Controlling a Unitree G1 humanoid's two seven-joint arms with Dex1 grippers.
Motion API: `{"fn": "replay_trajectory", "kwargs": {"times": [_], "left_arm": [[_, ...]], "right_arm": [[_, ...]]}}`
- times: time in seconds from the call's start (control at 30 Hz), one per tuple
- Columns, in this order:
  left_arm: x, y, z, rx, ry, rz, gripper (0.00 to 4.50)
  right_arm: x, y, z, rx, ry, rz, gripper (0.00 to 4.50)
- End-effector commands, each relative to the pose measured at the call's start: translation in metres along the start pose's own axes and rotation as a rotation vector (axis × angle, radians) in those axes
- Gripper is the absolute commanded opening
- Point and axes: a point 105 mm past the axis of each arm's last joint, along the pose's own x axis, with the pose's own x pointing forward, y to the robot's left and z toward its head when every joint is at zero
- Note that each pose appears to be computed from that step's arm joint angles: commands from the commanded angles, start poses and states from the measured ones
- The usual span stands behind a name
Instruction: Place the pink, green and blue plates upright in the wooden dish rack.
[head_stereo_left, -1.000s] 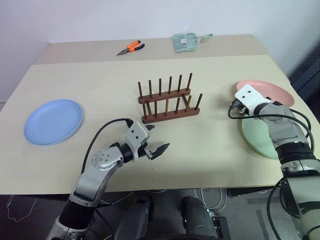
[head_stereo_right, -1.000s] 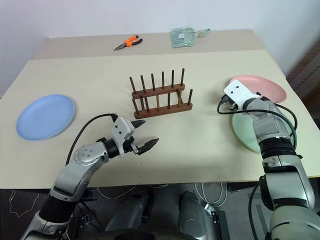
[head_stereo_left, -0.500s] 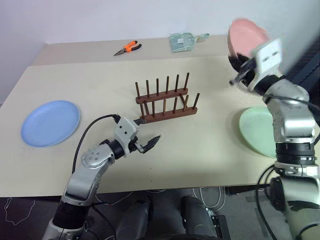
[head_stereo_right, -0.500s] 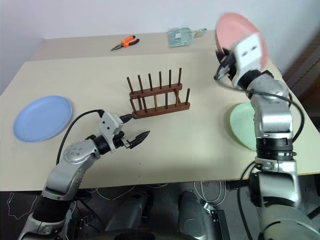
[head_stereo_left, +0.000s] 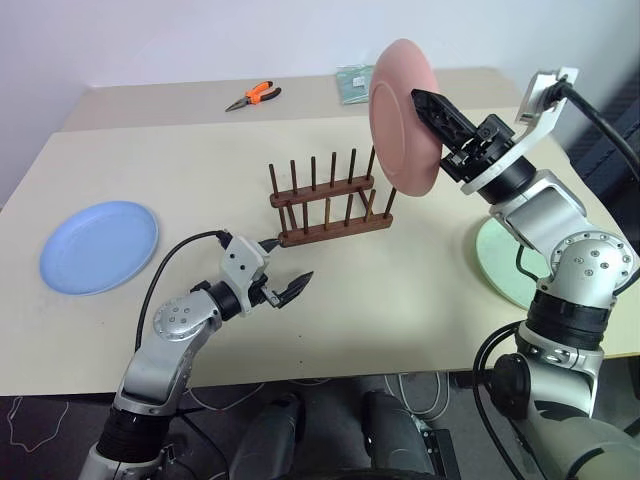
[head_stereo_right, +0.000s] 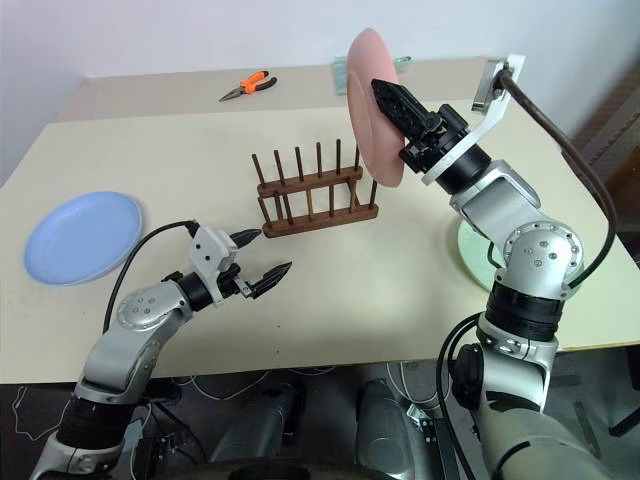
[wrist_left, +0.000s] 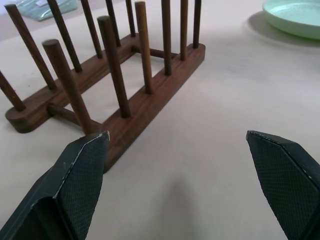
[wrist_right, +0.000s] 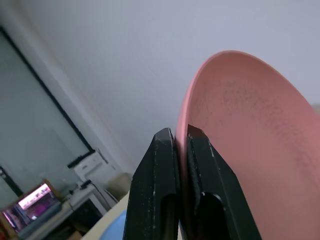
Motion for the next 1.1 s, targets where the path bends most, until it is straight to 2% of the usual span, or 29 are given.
{"fn": "replay_trajectory", "kwargs": {"times": [0.03, 0.33, 0.5, 0.67, 0.8, 0.93, 1.1], "left_arm": [[-0.004, 0.0, 0.013, 0.021, -0.046, 0.004, 4.5], [-0.005, -0.003, 0.011, 0.013, -0.042, 0.007, 4.5], [-0.003, -0.004, 0.014, 0.011, -0.046, 0.0, 4.5], [-0.001, -0.006, 0.018, 0.012, -0.053, -0.016, 4.5], [-0.001, -0.007, 0.019, 0.008, -0.052, -0.017, 4.5], [-0.001, -0.011, 0.017, 0.003, -0.046, -0.026, 4.5], [0.0, -0.016, 0.017, -0.011, -0.048, -0.049, 4.5]], "right_arm": [[0.009, 0.018, 0.011, 0.035, -0.044, 0.078, 0.06], [0.015, 0.027, 0.013, 0.065, -0.049, 0.106, 0.06], [0.019, 0.008, 0.003, 0.117, -0.027, 0.027, 0.06], [0.025, -0.037, -0.021, 0.181, 0.037, -0.152, 0.06], [0.025, -0.042, -0.018, 0.133, 0.037, -0.17, 1.47], [0.02, -0.032, -0.007, -0.12, 0.054, -0.145, 3.55], [-0.018, -0.011, 0.026, -0.51, 0.073, -0.073, 3.55]]}}
